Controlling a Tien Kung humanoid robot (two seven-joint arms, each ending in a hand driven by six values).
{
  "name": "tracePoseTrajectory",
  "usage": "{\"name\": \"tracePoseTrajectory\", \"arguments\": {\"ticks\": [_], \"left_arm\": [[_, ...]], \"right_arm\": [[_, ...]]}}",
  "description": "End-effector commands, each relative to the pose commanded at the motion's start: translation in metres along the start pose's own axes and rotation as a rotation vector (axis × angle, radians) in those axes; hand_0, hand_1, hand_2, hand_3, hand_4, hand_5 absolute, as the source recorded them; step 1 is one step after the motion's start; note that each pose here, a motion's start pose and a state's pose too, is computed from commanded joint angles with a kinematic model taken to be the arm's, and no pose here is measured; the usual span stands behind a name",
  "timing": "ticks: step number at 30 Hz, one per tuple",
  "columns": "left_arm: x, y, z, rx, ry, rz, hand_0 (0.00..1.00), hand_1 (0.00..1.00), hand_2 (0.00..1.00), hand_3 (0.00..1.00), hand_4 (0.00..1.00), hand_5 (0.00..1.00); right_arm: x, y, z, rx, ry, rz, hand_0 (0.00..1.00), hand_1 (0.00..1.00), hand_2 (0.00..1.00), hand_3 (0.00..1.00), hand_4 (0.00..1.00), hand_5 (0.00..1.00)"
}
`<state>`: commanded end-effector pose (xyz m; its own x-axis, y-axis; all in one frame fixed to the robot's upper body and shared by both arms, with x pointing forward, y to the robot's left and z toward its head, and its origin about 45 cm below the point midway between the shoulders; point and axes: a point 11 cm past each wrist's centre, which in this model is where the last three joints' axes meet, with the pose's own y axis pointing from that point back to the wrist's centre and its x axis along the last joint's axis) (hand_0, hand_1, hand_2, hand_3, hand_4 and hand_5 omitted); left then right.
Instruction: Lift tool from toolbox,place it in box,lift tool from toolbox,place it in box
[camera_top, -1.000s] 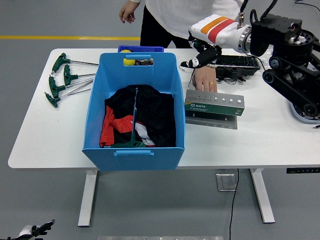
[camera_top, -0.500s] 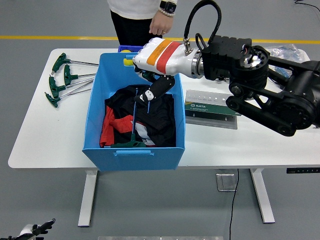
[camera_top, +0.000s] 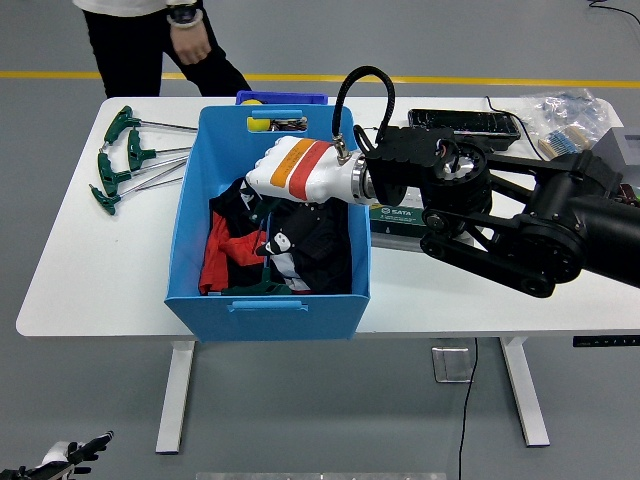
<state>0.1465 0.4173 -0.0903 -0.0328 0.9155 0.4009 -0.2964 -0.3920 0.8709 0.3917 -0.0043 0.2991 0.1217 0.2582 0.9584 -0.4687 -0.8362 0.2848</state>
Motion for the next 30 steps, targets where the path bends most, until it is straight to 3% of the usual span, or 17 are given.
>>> {"name": "tracePoseTrajectory", "arguments": {"ticks": [3, 4, 18, 25, 30], "left_arm": [[0.0, 0.0, -0.001, 0.002, -0.001, -0.001, 0.873, 0.793, 0.777, 0.601, 0.716, 0.549], [0.0, 0.0, -0.001, 0.003, -0.002, -0.001, 0.872, 0.793, 0.778, 0.6, 0.715, 0.55], [-0.002, 0.0, -0.008, 0.016, -0.008, -0.004, 0.873, 0.796, 0.778, 0.6, 0.714, 0.551], [-0.003, 0.0, -0.007, 0.012, -0.004, -0.006, 0.873, 0.796, 0.778, 0.599, 0.713, 0.551], [-0.004, 0.0, -0.004, 0.007, 0.0, -0.008, 0.875, 0.797, 0.777, 0.6, 0.712, 0.553]], "right_arm": [[-0.003, 0.001, 0.004, -0.01, -0.01, 0.001, 0.666, 0.689, 0.825, 0.917, 0.893, 0.645], [-0.005, 0.001, 0.005, -0.013, -0.014, 0.001, 0.737, 0.761, 0.921, 0.998, 0.898, 0.629], [-0.017, 0.009, 0.017, -0.047, -0.064, 0.009, 0.766, 0.794, 0.946, 0.998, 0.915, 0.623], [-0.02, 0.024, 0.041, -0.108, -0.123, 0.048, 0.785, 0.801, 0.943, 0.998, 0.917, 0.614], [-0.021, 0.047, 0.065, -0.168, -0.198, 0.098, 0.8, 0.805, 0.938, 0.988, 0.923, 0.6]]}}
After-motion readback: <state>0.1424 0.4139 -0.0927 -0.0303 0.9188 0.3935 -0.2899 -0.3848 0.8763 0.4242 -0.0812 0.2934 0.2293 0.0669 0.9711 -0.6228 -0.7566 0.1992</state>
